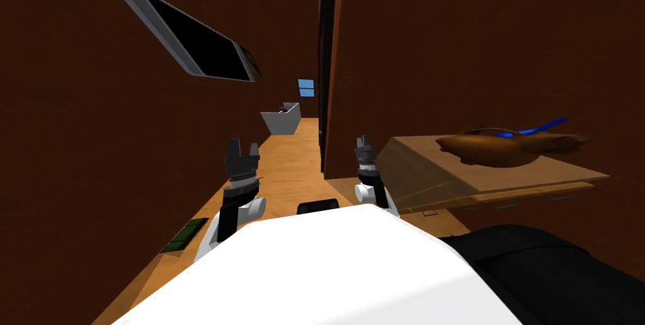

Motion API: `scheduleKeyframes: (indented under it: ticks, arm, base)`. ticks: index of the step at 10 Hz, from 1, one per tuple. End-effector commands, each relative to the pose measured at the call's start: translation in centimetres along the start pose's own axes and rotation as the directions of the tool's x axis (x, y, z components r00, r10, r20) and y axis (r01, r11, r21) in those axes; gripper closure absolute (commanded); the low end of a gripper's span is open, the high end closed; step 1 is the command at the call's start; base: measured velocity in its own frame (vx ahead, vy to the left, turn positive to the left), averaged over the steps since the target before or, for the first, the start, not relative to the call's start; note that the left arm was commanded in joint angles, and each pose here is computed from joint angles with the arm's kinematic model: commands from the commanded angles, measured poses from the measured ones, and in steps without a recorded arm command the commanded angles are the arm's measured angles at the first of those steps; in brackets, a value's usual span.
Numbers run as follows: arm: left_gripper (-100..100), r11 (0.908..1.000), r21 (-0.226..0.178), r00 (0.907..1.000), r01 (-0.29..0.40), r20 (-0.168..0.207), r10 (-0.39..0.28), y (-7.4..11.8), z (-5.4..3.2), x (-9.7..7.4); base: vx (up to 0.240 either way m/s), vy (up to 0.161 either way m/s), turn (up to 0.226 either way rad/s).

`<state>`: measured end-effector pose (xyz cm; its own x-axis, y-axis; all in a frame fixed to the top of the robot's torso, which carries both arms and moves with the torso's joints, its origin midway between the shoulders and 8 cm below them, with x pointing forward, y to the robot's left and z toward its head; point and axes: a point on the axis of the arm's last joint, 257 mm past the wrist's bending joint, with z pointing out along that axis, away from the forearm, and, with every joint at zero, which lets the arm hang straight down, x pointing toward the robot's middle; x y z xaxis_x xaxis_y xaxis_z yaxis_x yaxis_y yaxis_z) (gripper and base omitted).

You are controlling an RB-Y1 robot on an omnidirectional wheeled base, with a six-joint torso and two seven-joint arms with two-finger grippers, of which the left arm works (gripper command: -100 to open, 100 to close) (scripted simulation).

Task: Push the door open

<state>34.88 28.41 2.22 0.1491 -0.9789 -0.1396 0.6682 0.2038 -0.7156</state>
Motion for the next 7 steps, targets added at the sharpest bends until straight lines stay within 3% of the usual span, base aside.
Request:
scheduleKeyframes:
  ticks: [1,7]
  arm:
    - [-100,0.9997,-0.012,0.9997,-0.023,-0.005,0.022,0.7,-0.19,-0.2]
    - [-100,0.9951,-0.046,0.9959,-0.088,-0.023,0.087,2.8,-0.62,-0.7]
  base:
    - [0.180,0.202,0.095]
    - [0.142,0.161,0.073]
